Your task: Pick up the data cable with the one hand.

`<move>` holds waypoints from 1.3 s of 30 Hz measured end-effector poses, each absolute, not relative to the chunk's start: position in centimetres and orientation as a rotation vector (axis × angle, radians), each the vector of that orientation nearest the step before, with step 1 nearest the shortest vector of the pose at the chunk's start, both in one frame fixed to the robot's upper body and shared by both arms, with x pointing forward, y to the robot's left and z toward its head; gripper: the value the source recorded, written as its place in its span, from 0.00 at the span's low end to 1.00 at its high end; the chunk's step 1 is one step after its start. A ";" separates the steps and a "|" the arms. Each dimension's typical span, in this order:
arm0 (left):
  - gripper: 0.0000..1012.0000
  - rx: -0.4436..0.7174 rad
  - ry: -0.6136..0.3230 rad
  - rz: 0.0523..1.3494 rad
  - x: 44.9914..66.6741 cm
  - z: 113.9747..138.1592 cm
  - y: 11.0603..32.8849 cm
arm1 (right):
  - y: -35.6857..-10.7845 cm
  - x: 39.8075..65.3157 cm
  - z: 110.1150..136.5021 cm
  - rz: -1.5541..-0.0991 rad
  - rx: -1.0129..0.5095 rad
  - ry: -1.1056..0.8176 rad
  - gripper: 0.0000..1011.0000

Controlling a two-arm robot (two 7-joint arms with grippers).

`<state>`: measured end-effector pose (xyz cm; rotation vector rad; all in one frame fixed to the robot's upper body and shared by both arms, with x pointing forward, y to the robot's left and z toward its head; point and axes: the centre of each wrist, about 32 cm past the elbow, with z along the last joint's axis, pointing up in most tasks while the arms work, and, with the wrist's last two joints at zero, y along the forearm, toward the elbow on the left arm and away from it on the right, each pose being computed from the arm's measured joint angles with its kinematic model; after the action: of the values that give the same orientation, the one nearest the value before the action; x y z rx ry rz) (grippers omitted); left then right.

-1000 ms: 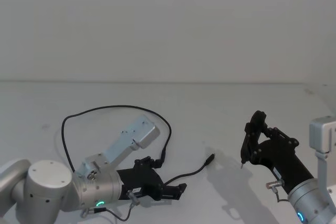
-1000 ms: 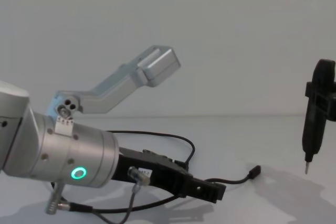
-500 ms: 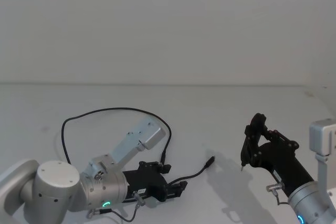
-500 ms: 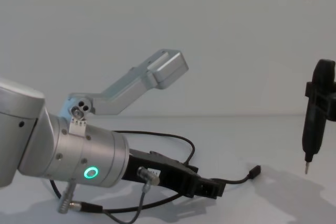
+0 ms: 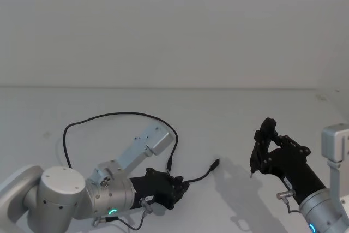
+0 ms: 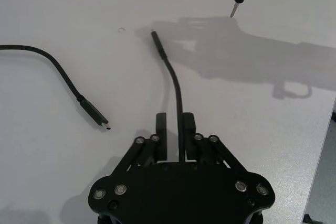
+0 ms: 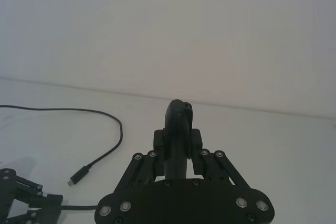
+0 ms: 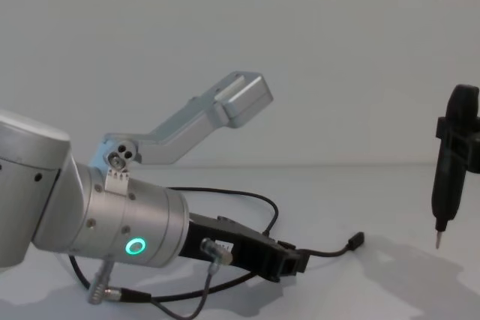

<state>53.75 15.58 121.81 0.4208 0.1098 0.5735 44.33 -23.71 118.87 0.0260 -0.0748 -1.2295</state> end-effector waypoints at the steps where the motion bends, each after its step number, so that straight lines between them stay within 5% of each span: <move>1: 0.20 0.421 0.110 0.573 53.7 121.8 15.6 | -23.7 44.3 118.9 -1.229 0.026 -0.075 0.28; 8: 0.04 0.421 0.110 0.573 53.8 121.8 15.5 | -23.7 44.3 118.9 -1.230 0.027 -0.075 0.28; 39: 0.04 0.336 -0.073 0.507 54.0 125.3 17.9 | -23.3 47.9 124.9 -1.224 0.273 -0.057 0.28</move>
<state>53.96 17.86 125.34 0.3364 -0.0729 0.5067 47.87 -23.26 124.94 0.2735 -0.0573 -1.2241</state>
